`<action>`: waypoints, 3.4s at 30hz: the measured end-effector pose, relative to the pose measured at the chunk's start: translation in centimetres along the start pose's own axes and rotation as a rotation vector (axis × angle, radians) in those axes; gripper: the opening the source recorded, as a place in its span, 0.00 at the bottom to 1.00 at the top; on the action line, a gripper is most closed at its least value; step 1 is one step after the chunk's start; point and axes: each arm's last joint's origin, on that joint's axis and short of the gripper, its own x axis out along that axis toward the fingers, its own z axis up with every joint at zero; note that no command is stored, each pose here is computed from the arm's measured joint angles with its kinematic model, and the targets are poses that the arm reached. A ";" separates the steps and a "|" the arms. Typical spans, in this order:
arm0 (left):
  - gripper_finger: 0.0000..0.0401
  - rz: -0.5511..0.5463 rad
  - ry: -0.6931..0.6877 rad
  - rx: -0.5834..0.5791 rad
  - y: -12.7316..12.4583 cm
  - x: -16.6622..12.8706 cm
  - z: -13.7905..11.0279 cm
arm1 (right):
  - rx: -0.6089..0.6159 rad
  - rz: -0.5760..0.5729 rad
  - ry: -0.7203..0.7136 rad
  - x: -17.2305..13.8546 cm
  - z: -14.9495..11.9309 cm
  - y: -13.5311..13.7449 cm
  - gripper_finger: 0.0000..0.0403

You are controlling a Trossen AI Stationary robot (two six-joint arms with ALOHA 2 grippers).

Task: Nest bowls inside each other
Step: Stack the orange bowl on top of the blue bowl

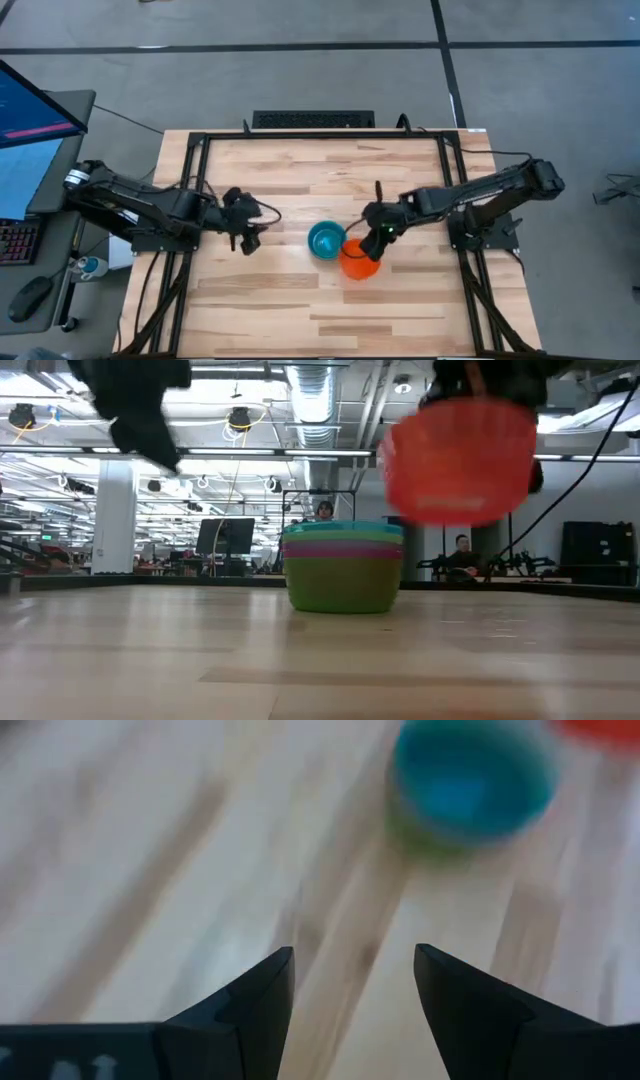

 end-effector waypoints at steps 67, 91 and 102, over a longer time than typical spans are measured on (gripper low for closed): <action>0.41 -0.803 -0.844 0.216 7.5 -0.2 -10.1 | -0.103 0.066 -0.258 -1.8 9.6 4.0 0.03; 0.56 -0.101 -0.727 0.115 10.7 2.2 -9.5 | 0.105 -0.157 -0.137 3.2 8.9 3.4 0.03; 0.56 -0.122 -0.698 0.123 10.6 2.5 -9.5 | 0.098 -0.313 -0.105 3.2 8.6 3.0 0.06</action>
